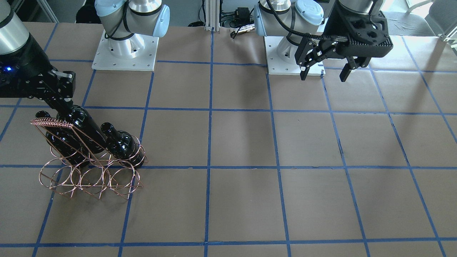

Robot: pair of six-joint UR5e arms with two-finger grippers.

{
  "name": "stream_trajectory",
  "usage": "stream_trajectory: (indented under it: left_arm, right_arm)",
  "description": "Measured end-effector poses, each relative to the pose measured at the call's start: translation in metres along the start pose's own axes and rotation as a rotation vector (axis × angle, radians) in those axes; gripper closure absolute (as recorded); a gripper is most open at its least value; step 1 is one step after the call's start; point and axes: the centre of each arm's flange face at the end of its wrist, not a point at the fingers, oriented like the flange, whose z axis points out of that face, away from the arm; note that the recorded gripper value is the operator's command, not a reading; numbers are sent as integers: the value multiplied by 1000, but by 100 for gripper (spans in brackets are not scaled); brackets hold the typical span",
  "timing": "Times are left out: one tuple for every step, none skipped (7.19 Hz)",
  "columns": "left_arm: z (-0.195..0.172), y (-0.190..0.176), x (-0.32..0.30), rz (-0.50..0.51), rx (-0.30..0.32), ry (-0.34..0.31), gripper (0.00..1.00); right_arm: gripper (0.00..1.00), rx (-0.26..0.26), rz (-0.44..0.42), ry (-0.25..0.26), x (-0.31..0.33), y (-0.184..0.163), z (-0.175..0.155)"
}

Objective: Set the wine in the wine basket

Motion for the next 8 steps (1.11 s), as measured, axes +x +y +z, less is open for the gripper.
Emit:
stream_trajectory:
  left_arm:
    - [-3,0,-1,-1,20,-6,0]
    - [-7,2,-1,-1,32,-9,0]
    - [-6,0,-1,0,33,-9,0]
    - [-1,-3,-1,0,29,-8,0]
    - [0,-3,-2,-1,29,-10,0]
    - [-1,-2,-3,-4,31,-18,0]
    - [-1,-1,-3,-7,29,-19,0]
    - [-3,-3,-6,-19,30,-7,0]
  right_arm:
    - [99,0,0,0,0,0,0]
    - [99,-1,0,0,0,0,1]
    - [99,-5,0,-1,0,0,3]
    - [99,-8,-2,-2,0,0,5]
    - [99,-9,-2,-2,0,-1,6]
    - [99,-13,-2,-4,0,-2,9]
    - [100,-22,-3,-7,1,-3,13]
    - [99,-31,-3,-9,1,-4,19]
